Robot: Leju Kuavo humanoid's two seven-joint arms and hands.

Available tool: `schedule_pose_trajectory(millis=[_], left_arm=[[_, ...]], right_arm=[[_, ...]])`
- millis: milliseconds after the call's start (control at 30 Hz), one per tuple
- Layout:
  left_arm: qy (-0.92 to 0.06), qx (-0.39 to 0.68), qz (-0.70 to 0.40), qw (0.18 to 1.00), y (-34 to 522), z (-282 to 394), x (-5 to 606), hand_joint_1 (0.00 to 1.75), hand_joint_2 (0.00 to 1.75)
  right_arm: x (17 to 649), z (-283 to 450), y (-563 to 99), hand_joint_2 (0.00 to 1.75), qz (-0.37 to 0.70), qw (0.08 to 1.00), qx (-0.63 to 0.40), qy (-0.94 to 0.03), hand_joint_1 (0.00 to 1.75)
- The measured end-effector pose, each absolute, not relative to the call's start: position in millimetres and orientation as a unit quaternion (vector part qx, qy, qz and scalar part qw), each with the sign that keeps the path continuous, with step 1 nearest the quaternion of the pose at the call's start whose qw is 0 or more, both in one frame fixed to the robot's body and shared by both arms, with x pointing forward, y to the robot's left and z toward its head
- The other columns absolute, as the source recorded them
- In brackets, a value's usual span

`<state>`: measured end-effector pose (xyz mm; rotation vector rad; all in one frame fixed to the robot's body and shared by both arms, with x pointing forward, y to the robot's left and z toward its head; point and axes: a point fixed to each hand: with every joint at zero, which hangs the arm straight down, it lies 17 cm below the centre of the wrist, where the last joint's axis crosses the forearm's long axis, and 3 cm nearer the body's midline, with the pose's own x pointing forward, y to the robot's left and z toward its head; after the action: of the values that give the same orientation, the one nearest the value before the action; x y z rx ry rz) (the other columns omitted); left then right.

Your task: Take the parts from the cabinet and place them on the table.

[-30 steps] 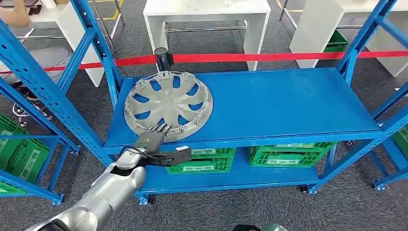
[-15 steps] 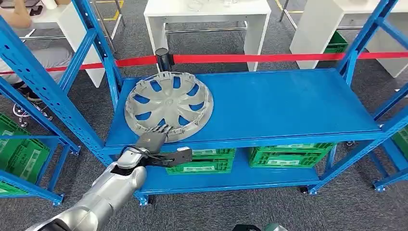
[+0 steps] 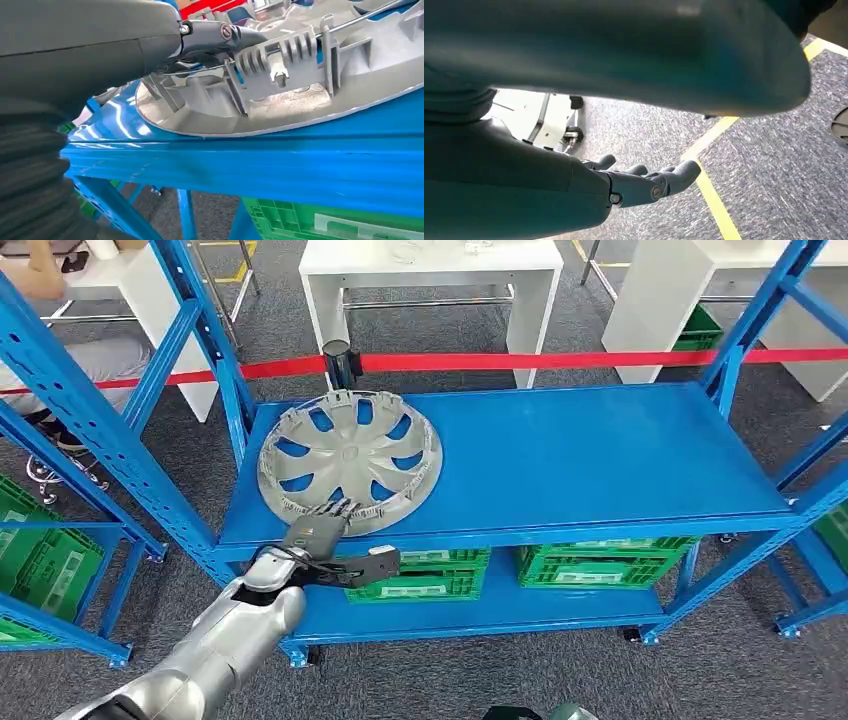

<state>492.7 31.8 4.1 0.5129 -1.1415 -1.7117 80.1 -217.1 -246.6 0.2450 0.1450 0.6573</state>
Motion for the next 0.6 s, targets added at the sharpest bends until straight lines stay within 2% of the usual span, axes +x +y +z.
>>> schedule_pose_trajectory(millis=[600], left_arm=[[-0.465,0.224,-0.696,0.499,33.4,3.3,493.6,0.00,1.75]], right_arm=[[79.5,-246.5,-218.5,0.00,0.324,0.936,0.117,0.075,0.00]])
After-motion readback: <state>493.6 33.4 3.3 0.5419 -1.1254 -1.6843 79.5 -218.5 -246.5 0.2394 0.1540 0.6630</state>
